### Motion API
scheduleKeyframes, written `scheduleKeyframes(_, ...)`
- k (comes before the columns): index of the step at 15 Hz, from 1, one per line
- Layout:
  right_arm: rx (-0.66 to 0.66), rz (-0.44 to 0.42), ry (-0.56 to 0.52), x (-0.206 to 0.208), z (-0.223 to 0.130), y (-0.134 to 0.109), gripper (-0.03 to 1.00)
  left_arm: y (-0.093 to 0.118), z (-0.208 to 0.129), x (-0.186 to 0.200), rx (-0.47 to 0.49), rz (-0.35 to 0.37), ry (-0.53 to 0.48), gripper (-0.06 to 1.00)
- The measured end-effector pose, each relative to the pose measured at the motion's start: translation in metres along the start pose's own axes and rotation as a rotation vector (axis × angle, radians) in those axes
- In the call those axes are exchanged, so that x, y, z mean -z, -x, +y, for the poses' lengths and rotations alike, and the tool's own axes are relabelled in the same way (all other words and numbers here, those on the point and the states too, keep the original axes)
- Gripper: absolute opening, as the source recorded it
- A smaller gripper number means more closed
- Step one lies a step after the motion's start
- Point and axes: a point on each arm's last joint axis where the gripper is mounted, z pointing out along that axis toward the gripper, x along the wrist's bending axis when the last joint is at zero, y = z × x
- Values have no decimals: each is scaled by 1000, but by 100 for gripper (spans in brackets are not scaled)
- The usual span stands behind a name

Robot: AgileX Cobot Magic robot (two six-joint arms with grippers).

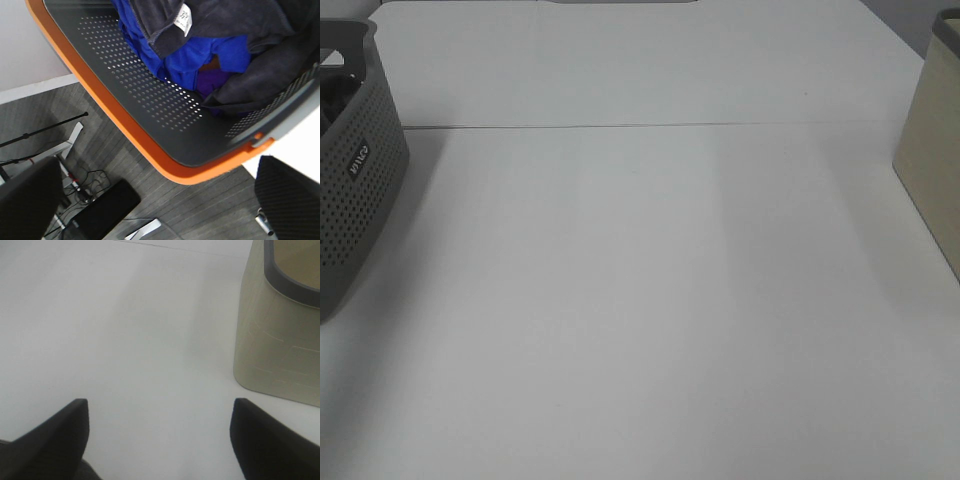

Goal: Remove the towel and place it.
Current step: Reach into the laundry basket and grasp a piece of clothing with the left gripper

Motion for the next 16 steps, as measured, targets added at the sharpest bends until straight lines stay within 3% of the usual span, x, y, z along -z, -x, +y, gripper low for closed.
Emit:
scheduleKeyframes(5,0,0,0,0,0,0,76,-32,31,-113,-120,-105,-126,99)
scheduleKeyframes(9,0,0,0,0,0,0,76,-24,56,-202,-203,-203,-155,99)
scheduleKeyframes(12,0,0,0,0,0,0,76,-14,73,-241,-187,-277,-128,99)
scheduleKeyframes(15,0,0,0,0,0,0,76,-7,79,-254,-202,-318,-107,99)
scheduleKeyframes(16,0,0,0,0,0,0,76,-6,79,-255,-205,-322,-105,93)
